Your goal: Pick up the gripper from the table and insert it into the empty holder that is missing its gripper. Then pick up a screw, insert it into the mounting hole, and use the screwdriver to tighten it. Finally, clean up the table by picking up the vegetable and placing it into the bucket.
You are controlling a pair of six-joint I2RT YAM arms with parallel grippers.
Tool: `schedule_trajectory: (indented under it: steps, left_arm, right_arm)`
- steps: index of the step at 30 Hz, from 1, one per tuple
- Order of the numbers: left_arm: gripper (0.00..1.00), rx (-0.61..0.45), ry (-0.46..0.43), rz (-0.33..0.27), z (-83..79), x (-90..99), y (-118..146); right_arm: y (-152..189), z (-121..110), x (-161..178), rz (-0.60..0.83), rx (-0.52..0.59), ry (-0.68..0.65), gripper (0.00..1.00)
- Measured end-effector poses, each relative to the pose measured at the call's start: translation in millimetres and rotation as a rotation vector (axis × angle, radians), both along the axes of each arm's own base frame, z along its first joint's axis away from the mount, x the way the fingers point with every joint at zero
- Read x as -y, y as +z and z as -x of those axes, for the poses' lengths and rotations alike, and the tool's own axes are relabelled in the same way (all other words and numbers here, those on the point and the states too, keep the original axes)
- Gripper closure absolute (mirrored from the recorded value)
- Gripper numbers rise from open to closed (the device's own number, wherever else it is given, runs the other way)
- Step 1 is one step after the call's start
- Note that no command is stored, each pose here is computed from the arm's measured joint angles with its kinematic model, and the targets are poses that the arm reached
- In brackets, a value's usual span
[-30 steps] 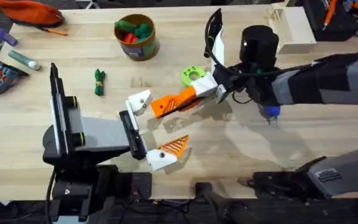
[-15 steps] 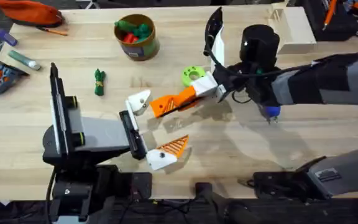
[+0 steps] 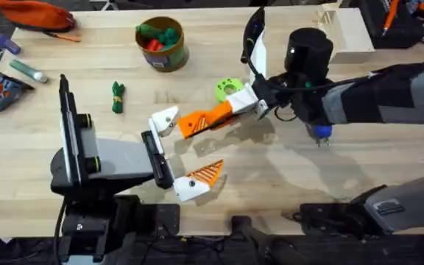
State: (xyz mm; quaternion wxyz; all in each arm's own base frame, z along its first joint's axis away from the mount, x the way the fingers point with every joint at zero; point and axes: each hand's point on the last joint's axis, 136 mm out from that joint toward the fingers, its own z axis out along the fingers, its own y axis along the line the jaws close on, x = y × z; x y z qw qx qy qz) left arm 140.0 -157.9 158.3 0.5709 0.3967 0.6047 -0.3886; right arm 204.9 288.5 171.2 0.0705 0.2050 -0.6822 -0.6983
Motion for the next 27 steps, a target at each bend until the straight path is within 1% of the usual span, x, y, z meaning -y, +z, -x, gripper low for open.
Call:
schedule_trajectory:
  steps: [7, 10, 24, 27]
  left_arm:
    - [0.013, 0.0, 0.0, 0.0, 0.0, 0.0, 0.0]
    - [0.014, 0.0, 0.0, 0.0, 0.0, 0.0, 0.1]
    - [0.013, 0.0, 0.0, 0.0, 0.0, 0.0, 0.0]
    - [0.015, 0.0, 0.0, 0.0, 0.0, 0.0, 0.1]
  right_arm:
    - [5.7, -3.8, -1.8, -0.04, 0.077, -0.001, 0.993]
    - [5.1, -5.5, -2.6, -0.048, 0.089, -0.002, 0.993]
    - [-5.1, -5.8, -2.7, -0.002, -0.018, -0.013, 0.993]
    - [-5.3, -5.7, -2.6, 0.0, -0.023, -0.013, 0.993]
